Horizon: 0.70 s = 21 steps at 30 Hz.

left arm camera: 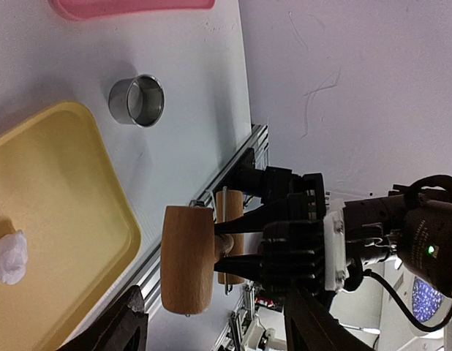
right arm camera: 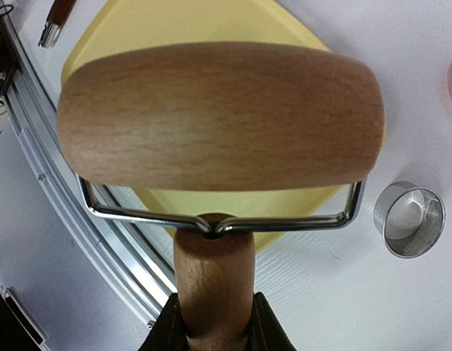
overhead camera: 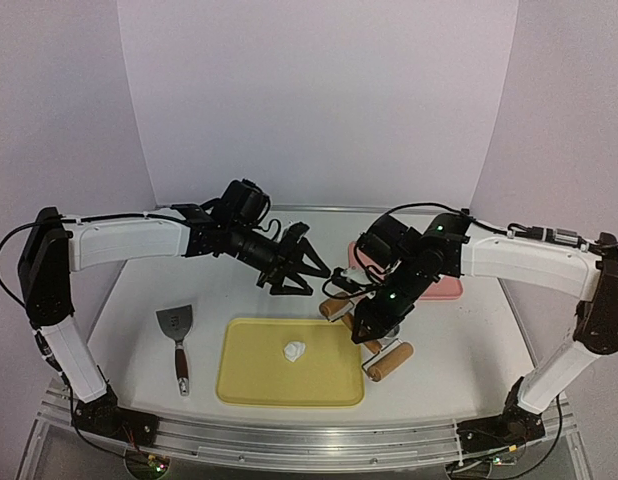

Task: Roll out the dumpling wrappers from the dough

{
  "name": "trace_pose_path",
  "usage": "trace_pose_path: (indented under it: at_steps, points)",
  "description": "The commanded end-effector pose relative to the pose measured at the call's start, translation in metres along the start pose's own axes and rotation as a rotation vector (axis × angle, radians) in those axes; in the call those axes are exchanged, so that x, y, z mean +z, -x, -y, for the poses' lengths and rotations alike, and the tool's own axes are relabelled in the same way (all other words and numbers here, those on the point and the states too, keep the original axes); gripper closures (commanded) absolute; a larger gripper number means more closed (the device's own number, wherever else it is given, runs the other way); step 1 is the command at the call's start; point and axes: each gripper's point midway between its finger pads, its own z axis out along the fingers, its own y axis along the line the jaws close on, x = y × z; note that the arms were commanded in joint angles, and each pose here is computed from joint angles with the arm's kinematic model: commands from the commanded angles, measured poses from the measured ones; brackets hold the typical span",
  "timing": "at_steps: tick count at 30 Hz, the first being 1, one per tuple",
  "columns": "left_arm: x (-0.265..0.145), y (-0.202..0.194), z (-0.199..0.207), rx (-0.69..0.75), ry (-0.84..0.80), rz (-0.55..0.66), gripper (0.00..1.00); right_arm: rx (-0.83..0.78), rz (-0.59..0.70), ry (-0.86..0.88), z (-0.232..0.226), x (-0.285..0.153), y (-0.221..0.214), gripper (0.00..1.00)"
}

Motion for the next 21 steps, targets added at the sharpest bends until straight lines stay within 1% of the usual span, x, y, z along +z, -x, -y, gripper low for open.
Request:
trace_pose_path:
  at_steps: [1,4,10,12,16,19,21]
  points:
    - [-0.001,-0.022,0.004,0.007,-0.051,-0.096,0.36,-0.115,0.022,0.009,-0.022,-0.008,0.013,1.0]
    - [0.0,-0.033,-0.007,-0.015,-0.033,-0.125,0.38,-0.16,0.021,0.011,-0.032,-0.009,0.015,1.0]
    - [-0.002,-0.047,-0.024,-0.054,0.012,-0.152,0.37,-0.203,0.019,-0.001,-0.037,-0.008,0.016,1.0]
    - [-0.003,-0.047,-0.023,-0.054,0.009,-0.139,0.37,-0.2,0.017,-0.006,-0.036,-0.008,0.015,1.0]
    - [-0.018,-0.04,-0.018,-0.06,-0.013,-0.044,0.39,-0.182,0.016,-0.033,-0.029,-0.009,0.008,1.0]
    - [-0.025,-0.042,-0.022,-0.101,-0.035,-0.006,0.42,-0.172,0.025,-0.039,-0.027,-0.012,0.007,1.0]
    - [-0.024,-0.043,-0.024,-0.114,-0.044,-0.006,0.42,-0.171,0.029,-0.032,-0.029,-0.013,0.007,1.0]
